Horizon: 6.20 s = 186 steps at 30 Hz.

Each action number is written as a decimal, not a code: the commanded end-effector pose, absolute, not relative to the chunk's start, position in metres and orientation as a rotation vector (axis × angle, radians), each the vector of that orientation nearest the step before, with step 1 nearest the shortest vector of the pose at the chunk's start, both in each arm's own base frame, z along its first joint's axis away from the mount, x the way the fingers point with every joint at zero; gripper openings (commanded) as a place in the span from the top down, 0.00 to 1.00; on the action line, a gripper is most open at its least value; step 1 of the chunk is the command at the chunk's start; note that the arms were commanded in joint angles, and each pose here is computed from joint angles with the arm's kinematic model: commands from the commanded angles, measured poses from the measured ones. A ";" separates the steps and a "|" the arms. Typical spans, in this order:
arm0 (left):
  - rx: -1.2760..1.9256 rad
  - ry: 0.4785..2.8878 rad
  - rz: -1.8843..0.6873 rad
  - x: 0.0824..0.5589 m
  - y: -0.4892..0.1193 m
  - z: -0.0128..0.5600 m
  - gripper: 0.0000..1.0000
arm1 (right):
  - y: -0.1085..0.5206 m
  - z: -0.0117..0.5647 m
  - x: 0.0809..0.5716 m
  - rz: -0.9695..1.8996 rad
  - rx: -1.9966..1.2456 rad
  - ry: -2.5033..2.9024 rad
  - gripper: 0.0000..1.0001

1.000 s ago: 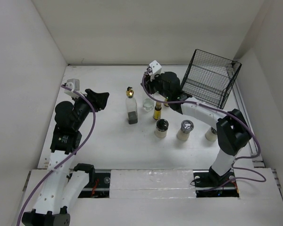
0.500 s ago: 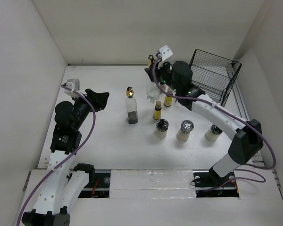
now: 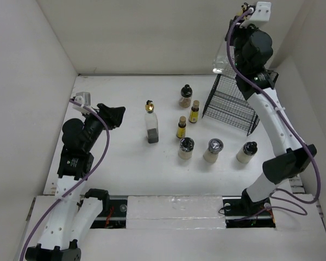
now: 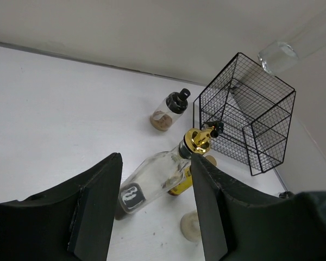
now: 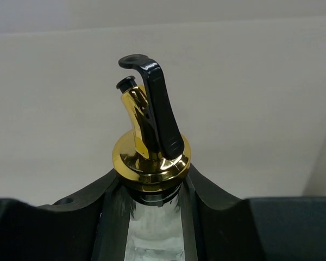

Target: Organize the condiment bottles

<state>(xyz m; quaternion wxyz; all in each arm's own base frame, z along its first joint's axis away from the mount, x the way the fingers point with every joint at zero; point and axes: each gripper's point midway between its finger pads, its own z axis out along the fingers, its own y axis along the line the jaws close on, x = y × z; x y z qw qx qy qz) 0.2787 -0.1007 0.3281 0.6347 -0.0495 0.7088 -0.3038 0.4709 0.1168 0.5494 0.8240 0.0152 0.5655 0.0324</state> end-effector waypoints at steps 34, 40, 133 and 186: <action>-0.083 1.584 -0.735 0.282 -0.108 0.338 0.51 | -0.025 0.488 0.568 -0.262 0.451 1.202 0.98; -0.086 1.593 -0.734 0.284 -0.108 0.336 0.51 | -0.014 0.460 0.575 -0.252 0.448 1.247 0.98; -0.199 1.571 -0.687 0.285 -0.090 0.342 0.36 | 0.181 0.561 0.379 0.404 -0.328 1.075 0.98; -0.201 1.584 -0.673 0.293 -0.090 0.338 0.36 | -0.113 0.379 0.525 -0.311 0.641 1.413 0.97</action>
